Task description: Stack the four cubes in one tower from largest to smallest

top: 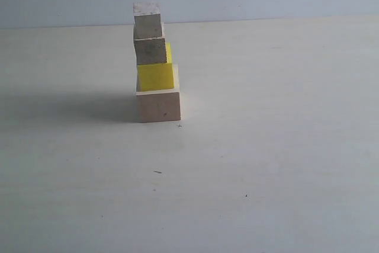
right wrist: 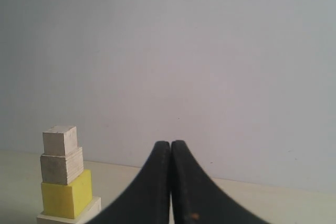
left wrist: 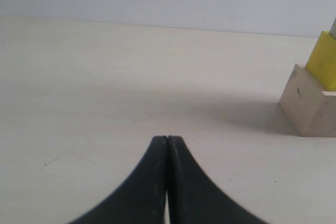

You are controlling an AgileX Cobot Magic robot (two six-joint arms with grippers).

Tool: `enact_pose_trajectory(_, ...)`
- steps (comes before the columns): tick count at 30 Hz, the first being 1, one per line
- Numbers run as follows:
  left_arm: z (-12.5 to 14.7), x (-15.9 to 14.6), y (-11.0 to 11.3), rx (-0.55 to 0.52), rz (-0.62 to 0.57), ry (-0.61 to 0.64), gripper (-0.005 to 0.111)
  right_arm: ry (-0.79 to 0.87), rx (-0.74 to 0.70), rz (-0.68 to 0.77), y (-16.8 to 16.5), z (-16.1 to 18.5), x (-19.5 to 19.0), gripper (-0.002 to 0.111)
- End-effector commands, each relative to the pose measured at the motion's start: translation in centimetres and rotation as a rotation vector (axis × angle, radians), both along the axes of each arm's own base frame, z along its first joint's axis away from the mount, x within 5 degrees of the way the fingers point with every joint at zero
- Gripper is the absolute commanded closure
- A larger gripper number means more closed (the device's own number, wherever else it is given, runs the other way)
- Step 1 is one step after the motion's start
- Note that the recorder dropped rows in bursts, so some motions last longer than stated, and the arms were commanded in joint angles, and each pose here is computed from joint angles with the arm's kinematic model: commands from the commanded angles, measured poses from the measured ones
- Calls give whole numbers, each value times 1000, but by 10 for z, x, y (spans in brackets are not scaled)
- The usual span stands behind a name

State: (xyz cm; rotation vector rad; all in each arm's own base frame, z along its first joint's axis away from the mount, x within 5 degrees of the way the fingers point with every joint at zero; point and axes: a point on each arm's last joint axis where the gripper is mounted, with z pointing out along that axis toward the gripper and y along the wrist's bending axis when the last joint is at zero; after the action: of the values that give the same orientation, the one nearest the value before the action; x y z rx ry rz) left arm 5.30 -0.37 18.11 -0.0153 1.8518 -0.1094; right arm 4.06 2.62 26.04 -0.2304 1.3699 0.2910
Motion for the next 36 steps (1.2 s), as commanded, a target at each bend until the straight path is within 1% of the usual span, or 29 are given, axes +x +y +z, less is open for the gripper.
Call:
enact_pose_trajectory(1, 0, 0, 0, 6, -1, -11, 107, 2, -1, 1, 0, -2, 0, 108)
enact_pose_trajectory(19, 0, 0, 0, 6, -1, -11, 107, 4, 3, 6, 1, -2, 0, 108)
enact_pose_trajectory(21, 0, 0, 0, 6, -1, -11, 107, 16, 31, 18, 1, -2, 0, 108)
enact_pose_trajectory(24, 0, 0, 0, 6, -1, -11, 107, 26, 110, 37, 1, 0, -1, 108)
enact_pose_trajectory(32, 0, 0, 0, 6, -1, -11, 107, 26, 106, 31, 1, 0, -1, 108)
enact_pose_trajectory(34, 0, 0, 0, 6, -1, -11, 107, 36, 163, 15, -2, 0, 0, 108)
enact_pose_trajectory(36, 0, 0, 0, 6, -1, -11, 107, 27, 188, -4, -4, 2, 1, 108)
